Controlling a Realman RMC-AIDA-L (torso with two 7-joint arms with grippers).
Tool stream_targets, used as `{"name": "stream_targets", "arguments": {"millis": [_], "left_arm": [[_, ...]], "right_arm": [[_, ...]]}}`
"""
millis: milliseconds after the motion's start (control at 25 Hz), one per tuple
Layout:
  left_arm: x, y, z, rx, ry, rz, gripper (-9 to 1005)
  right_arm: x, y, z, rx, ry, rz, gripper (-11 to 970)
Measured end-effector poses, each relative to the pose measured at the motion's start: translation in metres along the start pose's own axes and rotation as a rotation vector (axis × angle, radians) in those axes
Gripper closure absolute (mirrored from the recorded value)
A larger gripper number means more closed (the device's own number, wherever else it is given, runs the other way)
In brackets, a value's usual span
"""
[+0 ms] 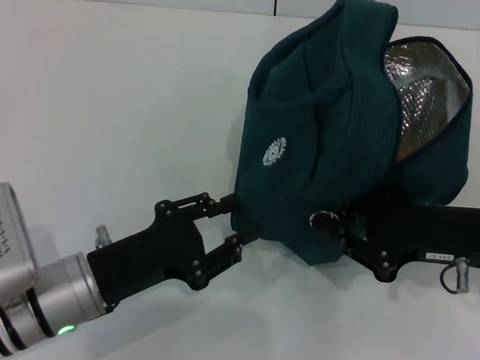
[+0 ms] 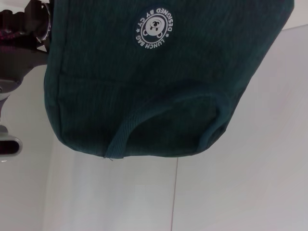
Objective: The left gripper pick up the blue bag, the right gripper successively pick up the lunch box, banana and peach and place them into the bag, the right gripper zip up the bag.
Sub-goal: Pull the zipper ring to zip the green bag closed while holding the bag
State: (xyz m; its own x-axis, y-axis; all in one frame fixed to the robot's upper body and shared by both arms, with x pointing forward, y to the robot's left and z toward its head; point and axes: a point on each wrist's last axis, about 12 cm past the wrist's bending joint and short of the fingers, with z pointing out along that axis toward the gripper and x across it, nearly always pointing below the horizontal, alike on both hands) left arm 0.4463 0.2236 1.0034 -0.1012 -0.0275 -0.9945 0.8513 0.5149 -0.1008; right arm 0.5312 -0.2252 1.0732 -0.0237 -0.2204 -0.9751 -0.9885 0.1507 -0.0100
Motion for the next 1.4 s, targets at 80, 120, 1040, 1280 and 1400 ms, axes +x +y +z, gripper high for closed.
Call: {"name": "stream_targets", "arguments": {"millis": [80,120,1040,1280,1400], "left_arm": [[0.000,0.001,0.002,0.006,0.006,0.006,482],[-0.001,0.002,0.004,0.011,0.012,0.010,557],[-0.006,0.007,0.012,0.036,0.004,0.044,642],[-0.006,0.010,0.012,0.007,0.005,0.064,539],[-0.006,0.012,0.014,0.003,0.013,0.068,541]], "right_arm": [[0.000,0.000,0.000,0.003,-0.004,0.002,915],[0.000,0.000,0.000,0.005,-0.007,0.002,915],[-0.003,-0.001,0.004,0.014,-0.036,0.012,917],[-0.004,-0.001,0.004,0.016,-0.040,0.012,917],[-0.004,-0.001,0.005,0.018,-0.044,0.014,918]]}}
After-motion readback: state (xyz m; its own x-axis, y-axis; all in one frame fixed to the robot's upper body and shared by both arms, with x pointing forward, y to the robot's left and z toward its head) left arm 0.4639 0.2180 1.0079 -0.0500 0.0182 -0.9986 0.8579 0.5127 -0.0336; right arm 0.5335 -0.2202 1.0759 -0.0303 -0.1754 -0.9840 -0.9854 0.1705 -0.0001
